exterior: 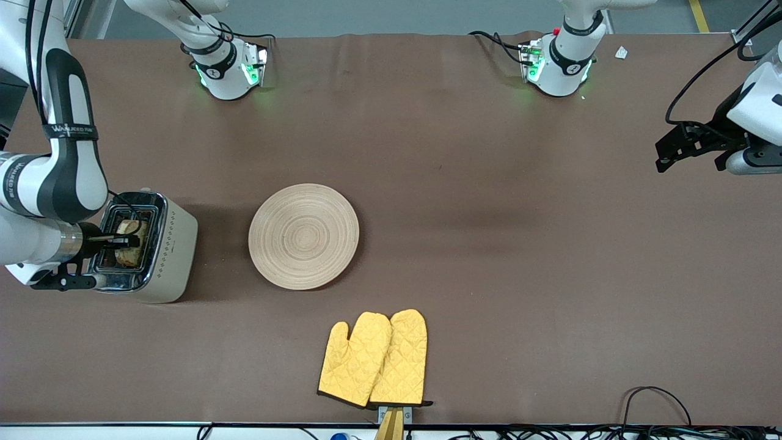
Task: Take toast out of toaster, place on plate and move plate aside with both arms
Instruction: 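Grasp the bread slice with the right gripper and lift it out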
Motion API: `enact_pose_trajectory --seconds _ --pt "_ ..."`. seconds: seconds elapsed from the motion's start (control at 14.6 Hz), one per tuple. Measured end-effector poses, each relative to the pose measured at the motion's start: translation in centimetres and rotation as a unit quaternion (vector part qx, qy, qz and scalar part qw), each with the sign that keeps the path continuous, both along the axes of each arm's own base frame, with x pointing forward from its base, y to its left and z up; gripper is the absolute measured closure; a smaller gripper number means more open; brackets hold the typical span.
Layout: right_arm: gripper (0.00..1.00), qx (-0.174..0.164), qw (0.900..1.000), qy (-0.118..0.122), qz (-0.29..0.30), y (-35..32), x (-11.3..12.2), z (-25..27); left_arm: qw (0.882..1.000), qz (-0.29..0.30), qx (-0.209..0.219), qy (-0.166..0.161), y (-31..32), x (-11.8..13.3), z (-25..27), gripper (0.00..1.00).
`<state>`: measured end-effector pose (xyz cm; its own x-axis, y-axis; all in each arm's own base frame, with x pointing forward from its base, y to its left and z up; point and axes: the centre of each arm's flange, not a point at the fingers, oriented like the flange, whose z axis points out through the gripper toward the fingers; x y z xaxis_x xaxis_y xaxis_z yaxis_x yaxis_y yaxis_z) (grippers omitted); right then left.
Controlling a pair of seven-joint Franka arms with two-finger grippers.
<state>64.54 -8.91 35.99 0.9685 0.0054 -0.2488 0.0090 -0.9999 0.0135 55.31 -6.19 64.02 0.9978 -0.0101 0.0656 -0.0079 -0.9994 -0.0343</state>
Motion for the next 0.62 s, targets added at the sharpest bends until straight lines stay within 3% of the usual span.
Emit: enact_pose_trajectory --seconds 0.14,0.21,0.48,0.62 --pt "0.83 0.002 1.000 -0.004 0.002 0.1 0.1 0.6 1.000 0.000 0.000 0.000 0.0 0.0 0.0 0.00" --pt "0.89 0.002 1.000 -0.009 0.004 0.4 0.3 1.3 1.000 0.000 0.000 0.000 0.0 0.0 0.0 0.00" --pt "0.89 0.005 1.000 -0.019 0.017 2.5 0.5 8.8 1.000 0.000 0.000 0.000 0.0 0.0 0.0 0.00" --pt "0.89 0.014 0.999 -0.036 0.019 5.4 0.6 12.9 1.000 0.000 0.000 0.000 0.0 0.0 0.0 0.00"
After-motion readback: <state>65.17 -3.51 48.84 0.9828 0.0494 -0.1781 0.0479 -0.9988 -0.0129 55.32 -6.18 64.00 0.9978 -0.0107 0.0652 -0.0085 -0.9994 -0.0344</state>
